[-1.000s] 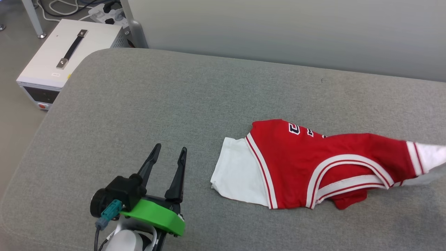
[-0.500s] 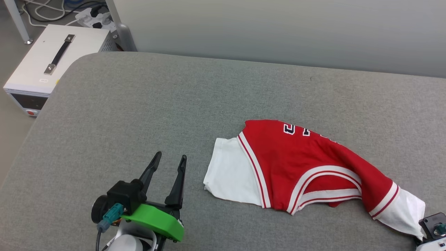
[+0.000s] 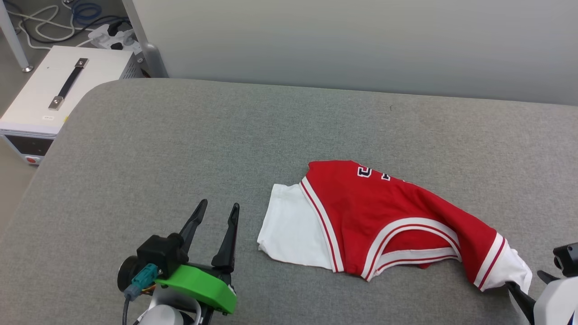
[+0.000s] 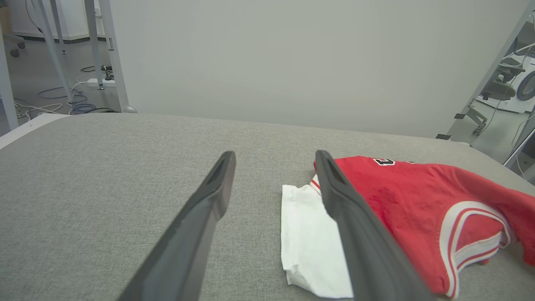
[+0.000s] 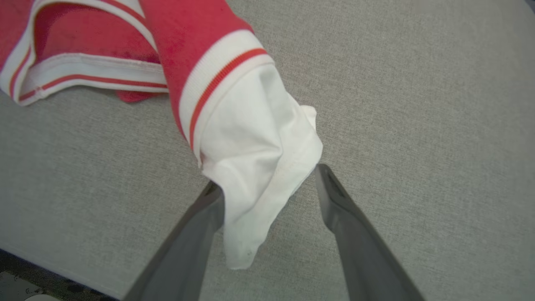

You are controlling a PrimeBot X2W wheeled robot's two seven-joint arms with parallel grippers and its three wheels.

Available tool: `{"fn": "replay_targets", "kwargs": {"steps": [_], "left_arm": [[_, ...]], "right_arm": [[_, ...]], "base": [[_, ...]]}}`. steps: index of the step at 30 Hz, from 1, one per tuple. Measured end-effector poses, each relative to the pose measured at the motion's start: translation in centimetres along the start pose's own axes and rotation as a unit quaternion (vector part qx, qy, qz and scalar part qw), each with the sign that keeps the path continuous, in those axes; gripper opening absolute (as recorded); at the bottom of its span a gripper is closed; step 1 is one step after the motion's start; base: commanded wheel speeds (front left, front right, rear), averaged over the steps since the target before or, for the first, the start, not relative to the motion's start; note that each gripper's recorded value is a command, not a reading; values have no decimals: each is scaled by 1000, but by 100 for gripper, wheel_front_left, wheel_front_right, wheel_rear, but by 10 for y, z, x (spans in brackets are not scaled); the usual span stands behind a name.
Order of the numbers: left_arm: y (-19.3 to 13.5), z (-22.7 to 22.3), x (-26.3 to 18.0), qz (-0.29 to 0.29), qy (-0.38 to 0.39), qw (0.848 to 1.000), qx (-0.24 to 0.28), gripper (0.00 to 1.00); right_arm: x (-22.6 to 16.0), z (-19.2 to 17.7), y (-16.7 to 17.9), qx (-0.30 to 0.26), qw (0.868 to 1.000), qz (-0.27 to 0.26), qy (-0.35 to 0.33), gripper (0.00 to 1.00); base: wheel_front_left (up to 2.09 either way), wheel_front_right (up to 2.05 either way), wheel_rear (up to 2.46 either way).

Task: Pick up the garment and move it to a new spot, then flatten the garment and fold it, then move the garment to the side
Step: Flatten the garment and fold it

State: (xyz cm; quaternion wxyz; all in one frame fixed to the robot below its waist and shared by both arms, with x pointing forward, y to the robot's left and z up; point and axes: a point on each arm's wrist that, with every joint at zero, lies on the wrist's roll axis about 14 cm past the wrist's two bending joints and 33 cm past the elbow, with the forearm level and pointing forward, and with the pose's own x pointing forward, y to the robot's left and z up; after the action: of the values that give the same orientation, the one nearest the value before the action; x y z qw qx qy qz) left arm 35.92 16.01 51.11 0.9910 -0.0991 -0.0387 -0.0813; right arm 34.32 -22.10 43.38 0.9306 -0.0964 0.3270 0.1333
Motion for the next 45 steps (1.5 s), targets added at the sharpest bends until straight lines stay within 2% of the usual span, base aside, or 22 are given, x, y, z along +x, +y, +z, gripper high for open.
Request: {"fn": "replay_targets", "kwargs": {"steps": [4, 8, 13, 16, 22, 28, 29, 30, 31, 39, 45], "left_arm": [[-2, 0, 0, -3, -1, 1000, 0, 100], [-2, -3, -1, 0, 4, 1000, -4, 100], [3, -6, -1, 9, 8, 1000, -6, 100], [9, -6, -1, 20, 9, 1000, -7, 100], [22, -11, -7, 44, 18, 999, -7, 100], [34, -14, -11, 64, 25, 998, -6, 100], [35, -14, -12, 67, 25, 997, -6, 100], [37, -15, -12, 68, 26, 997, -6, 100], [38, -15, -12, 70, 27, 997, -5, 100], [33, -13, -11, 63, 23, 998, -7, 100], [26, -7, -10, 51, 12, 999, -7, 100]], "right_arm": [[-15, 37, 21, 3, 999, 44, -26, 100], [-17, 61, 49, -33, 995, 88, -25, 100], [0, 74, 87, -82, 986, 148, -2, 100], [18, 69, 100, -107, 979, 167, 36, 100], [56, 46, 100, -147, 968, 170, 113, 100], [81, 27, 106, -162, 958, 181, 154, 100], [83, 23, 108, -159, 956, 185, 162, 76], [85, 20, 110, -156, 955, 189, 167, 17], [86, 20, 112, -152, 954, 195, 168, 0], [68, 39, 149, -99, 951, 261, 134, 0], [42, 47, 168, -110, 944, 289, 119, 0]], "base": [[0, 0, 0], [0, 0, 0], [0, 0, 0], [0, 0, 0], [0, 0, 0], [0, 0, 0], [0, 0, 0], [0, 0, 0], [0, 0, 0], [0, 0, 0], [0, 0, 0]]}}
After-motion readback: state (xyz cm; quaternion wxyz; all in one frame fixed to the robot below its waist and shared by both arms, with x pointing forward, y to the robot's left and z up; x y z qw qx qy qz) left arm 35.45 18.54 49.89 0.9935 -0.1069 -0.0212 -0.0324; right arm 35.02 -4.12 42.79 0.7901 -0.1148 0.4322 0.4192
